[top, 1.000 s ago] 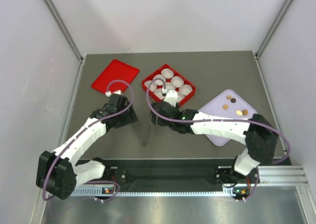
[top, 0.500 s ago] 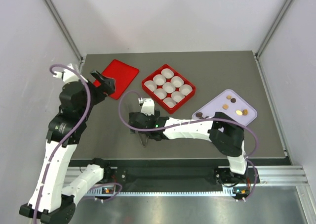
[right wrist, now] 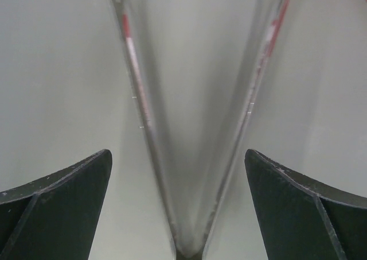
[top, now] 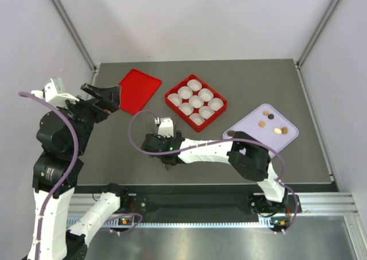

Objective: Pack the chocolate

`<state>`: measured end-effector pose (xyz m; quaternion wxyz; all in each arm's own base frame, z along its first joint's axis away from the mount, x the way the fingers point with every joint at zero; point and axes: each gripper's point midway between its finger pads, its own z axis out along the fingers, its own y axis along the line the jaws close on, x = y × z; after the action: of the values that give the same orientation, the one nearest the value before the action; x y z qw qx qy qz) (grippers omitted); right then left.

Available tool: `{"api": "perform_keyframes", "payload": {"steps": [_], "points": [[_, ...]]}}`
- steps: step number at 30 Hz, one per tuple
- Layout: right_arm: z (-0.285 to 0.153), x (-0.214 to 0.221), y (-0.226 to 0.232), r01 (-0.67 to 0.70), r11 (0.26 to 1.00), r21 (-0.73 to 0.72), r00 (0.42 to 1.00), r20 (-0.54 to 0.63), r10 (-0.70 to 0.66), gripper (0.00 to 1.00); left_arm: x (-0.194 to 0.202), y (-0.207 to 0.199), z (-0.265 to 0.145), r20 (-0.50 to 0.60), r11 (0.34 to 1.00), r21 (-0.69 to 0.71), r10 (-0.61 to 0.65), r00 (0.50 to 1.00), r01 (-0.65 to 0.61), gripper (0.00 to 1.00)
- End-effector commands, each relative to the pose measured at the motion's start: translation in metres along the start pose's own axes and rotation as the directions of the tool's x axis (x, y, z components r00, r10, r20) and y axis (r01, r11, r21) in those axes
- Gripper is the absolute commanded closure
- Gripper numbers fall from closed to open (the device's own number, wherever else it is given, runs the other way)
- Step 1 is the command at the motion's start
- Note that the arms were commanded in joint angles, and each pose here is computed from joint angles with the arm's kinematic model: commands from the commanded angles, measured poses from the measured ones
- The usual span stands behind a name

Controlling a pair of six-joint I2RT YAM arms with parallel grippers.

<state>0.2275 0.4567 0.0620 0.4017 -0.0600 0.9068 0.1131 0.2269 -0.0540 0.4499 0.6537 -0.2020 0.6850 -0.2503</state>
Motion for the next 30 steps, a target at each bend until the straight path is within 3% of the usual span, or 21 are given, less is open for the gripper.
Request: {"api": "perform_keyframes", "payload": {"steps": [1,20,30], "points": [[-0.005,-0.011,0.003,-0.006,0.999,0.033,0.998,0.056,0.004,0.0,-0.005,0.0,-0.002,0.02,1.0,0.001,0.009,1.0,-0.009,0.01],[0.027,0.015,-0.001,0.037,0.998,0.057,0.999,0.016,-0.038,0.0,0.01,0.0,0.007,0.0,0.999,0.036,0.008,1.0,-0.008,0.01],[0.04,0.014,-0.002,0.05,0.997,0.05,0.998,0.022,-0.051,0.05,0.021,0.005,0.018,-0.024,0.999,0.031,0.032,0.999,-0.032,0.01]]}}
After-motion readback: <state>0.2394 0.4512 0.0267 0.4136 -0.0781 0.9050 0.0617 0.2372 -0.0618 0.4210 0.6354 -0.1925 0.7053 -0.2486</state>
